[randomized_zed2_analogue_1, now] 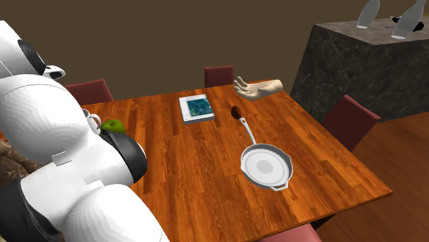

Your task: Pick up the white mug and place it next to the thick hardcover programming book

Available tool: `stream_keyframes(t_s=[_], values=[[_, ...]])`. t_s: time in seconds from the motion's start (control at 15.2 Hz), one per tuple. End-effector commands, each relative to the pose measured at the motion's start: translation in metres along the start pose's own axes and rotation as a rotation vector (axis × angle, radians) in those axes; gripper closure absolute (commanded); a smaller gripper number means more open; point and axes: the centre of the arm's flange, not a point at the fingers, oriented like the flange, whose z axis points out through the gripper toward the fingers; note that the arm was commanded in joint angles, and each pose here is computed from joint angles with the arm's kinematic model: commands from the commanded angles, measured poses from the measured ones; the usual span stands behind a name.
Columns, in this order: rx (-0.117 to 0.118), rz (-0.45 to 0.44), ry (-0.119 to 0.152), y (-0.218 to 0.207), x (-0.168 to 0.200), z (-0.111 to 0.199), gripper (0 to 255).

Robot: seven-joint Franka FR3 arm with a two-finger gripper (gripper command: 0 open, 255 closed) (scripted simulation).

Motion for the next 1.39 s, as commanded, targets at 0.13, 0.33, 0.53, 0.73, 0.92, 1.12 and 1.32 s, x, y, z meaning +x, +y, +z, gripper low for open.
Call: stream_keyframes(t_s=[0.13,0.33,0.53,0.73,0.92,1.12,1.32], values=[[0.001,0.000,0.002,-0.002,0.000,0.021,255],[0.001,0.000,0.002,-0.002,-0.001,0.037,255],[0.001,0.000,0.002,-0.002,-0.001,0.053,255],[0.001,0.000,0.002,-0.002,-0.002,0.069,255],[0.001,0.000,0.002,-0.002,-0.003,0.085,255],[0.001,0.000,0.002,-0.002,-0.003,0.100,255],[0.001,0.000,0.002,-0.002,-0.004,0.116,255]])
